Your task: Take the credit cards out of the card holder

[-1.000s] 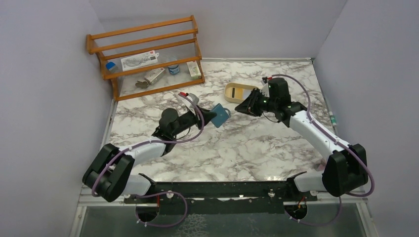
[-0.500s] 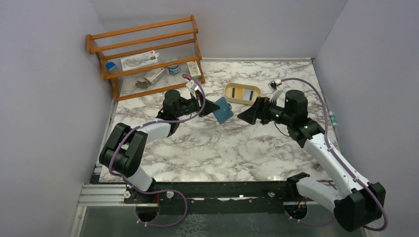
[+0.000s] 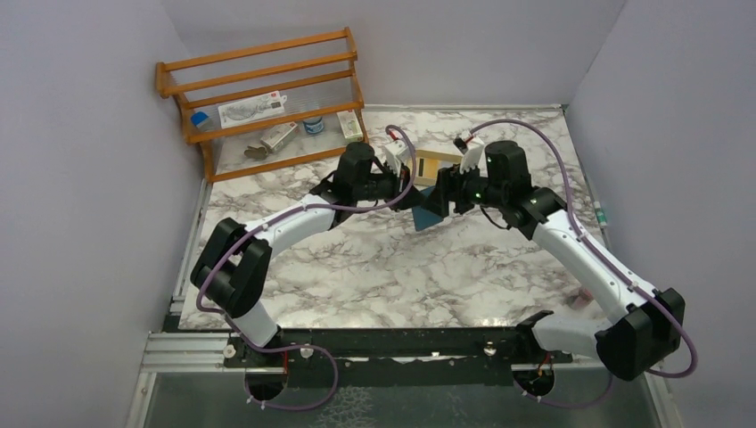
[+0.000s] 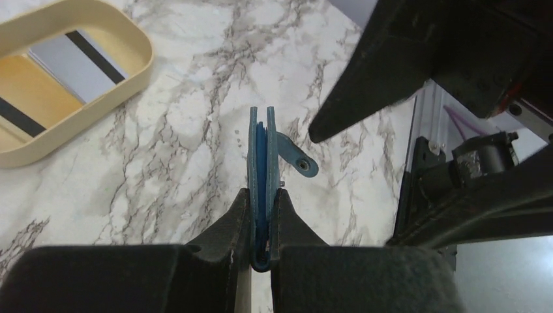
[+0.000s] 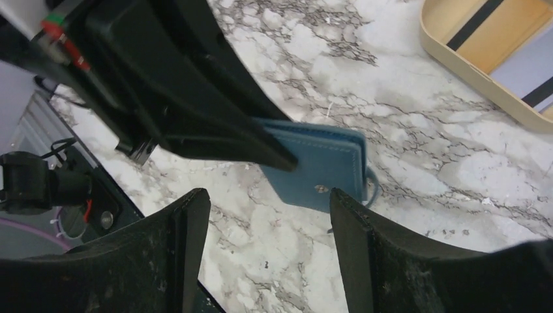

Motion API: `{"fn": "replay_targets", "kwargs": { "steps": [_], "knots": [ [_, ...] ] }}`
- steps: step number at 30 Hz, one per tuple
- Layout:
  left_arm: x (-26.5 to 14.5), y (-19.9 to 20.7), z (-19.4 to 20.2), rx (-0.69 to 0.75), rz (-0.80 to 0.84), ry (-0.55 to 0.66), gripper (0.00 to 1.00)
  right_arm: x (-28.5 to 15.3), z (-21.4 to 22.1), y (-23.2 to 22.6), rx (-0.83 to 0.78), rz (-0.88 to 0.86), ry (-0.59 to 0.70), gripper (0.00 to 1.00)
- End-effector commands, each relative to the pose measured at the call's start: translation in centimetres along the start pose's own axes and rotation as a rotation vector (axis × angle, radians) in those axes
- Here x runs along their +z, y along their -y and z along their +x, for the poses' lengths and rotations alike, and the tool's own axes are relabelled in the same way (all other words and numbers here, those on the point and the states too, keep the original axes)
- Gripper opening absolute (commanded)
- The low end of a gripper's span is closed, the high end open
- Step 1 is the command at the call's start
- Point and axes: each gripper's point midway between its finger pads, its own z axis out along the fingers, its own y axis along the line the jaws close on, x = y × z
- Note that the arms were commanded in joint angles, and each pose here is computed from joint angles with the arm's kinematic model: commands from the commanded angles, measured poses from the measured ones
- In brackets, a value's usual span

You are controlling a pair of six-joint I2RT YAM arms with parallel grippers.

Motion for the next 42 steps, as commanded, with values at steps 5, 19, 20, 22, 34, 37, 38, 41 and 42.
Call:
{"fn": "replay_targets", "kwargs": {
  "steps": [5, 19, 20, 22, 34, 37, 38, 41, 42],
  "knots": [
    [-1.3, -0.9, 3.1, 0.085, -0.043, -0.164, 0.0, 0.9, 1.5, 3.6, -0.05, 0.175, -0.118, 0.68],
    [-2.8, 0.6, 2.2, 0.14, 0.02, -0.178, 0.0, 2.9, 5.5, 2.0, -0.01, 0.015, -0.246, 0.68],
    [-2.8, 0.7, 2.0, 0.143, 0.024, -0.175, 0.0, 3.1, 5.7, 1.9, -0.014, 0.01, -0.256, 0.68],
    [-2.8, 1.0, 1.6, 0.147, 0.031, -0.167, 0.0, 3.4, 6.3, 1.7, -0.016, 0.006, -0.28, 0.68],
    [-3.6, 3.0, 1.2, 0.159, 0.115, -0.166, 0.0, 4.7, 9.1, 3.6, 0.001, 0.088, -0.358, 0.65],
    [-4.1, 3.7, 1.3, 0.183, 0.143, -0.185, 0.0, 4.9, 9.8, 4.0, 0.017, 0.105, -0.365, 0.62],
    [-4.3, 3.9, 1.4, 0.186, 0.152, -0.193, 0.0, 5.0, 9.9, 4.0, 0.02, 0.107, -0.363, 0.59],
    [-5.0, 4.4, 1.9, 0.19, 0.183, -0.222, 0.0, 5.3, 10.1, 4.2, 0.023, 0.106, -0.363, 0.51],
    [-5.2, 4.5, 2.0, 0.194, 0.19, -0.229, 0.0, 5.3, 10.1, 4.2, 0.022, 0.106, -0.364, 0.47]
  ]
}}
